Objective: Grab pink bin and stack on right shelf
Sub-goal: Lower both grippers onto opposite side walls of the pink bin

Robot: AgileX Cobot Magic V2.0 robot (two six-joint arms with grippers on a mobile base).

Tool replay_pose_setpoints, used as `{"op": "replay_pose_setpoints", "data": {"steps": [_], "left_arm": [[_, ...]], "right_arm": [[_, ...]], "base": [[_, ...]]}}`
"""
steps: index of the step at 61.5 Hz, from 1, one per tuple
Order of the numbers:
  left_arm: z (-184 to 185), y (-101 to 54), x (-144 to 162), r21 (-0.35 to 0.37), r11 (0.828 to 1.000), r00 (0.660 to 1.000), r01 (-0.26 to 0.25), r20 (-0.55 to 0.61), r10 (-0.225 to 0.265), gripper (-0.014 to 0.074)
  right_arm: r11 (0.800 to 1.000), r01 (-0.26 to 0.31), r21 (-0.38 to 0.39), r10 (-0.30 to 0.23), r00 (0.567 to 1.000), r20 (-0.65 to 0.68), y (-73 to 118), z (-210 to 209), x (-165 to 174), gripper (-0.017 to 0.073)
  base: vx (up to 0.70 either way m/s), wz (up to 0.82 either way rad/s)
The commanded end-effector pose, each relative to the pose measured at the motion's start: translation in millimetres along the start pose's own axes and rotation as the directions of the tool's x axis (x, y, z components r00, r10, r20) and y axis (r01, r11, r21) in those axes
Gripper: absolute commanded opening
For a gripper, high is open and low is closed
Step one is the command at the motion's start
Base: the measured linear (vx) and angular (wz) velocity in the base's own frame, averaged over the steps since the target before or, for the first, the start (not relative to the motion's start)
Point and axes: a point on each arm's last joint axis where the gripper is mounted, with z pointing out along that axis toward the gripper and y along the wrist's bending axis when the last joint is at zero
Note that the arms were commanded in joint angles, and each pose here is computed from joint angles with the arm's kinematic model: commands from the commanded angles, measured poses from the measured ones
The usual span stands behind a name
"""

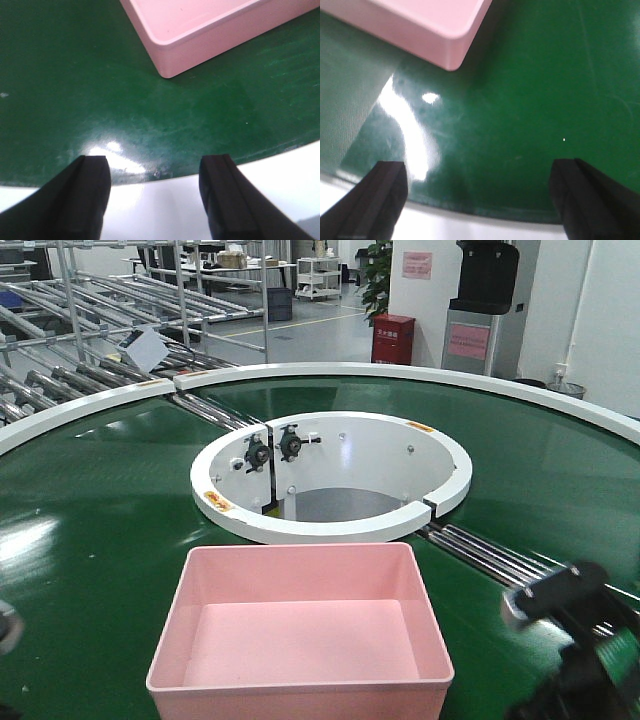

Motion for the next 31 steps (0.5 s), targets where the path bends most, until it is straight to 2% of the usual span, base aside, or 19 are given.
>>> {"op": "replay_pose_setpoints", "data": {"steps": [1, 7, 15, 20, 27, 31], "left_arm": [[5.4, 1.2, -35.3, 0.005, 1.000, 0.999, -0.007, 0.041, 0.007, 0.0525], [22.4, 4.1, -58.3, 0.010, 1.000, 1.000, -0.006, -0.002, 0.006, 0.0525], [44.2, 8.2, -92.4, 0.012, 1.000, 1.000, 0.003, -0.006, -0.003, 0.0525], [55.7, 10.3, -109.7, 0.013, 0.999, 0.999, 0.042, -0.012, -0.042, 0.0525], [79.2, 13.2, -129.8, 0.011, 0.991, 0.990, 0.131, -0.057, -0.130, 0.0525], [88.6, 14.5, -139.3, 0.009, 0.988, 0.985, 0.157, -0.076, -0.156, 0.0525]], "right_arm": [[0.998, -0.055, 0.014, 0.055, 0.998, 0.016, -6.7, -6.6, -33.4, 0.0612], [0.994, -0.111, 0.009, 0.112, 0.992, -0.053, -11.6, 1.4, -57.0, 0.0593], [0.993, -0.121, 0.000, 0.120, 0.988, -0.099, -17.2, 15.4, -90.1, 0.0585], [0.989, -0.150, 0.004, 0.150, 0.982, -0.119, -20.4, 23.9, -106.6, 0.0585], [0.978, -0.206, 0.011, 0.206, 0.969, -0.137, -24.0, 35.1, -125.8, 0.0585], [0.973, -0.229, 0.015, 0.229, 0.962, -0.146, -26.1, 42.6, -136.8, 0.0585]], "base": [[0.00, 0.00], [0.00, 0.00], [0.00, 0.00], [0.00, 0.00], [0.00, 0.00], [0.00, 0.00]]}}
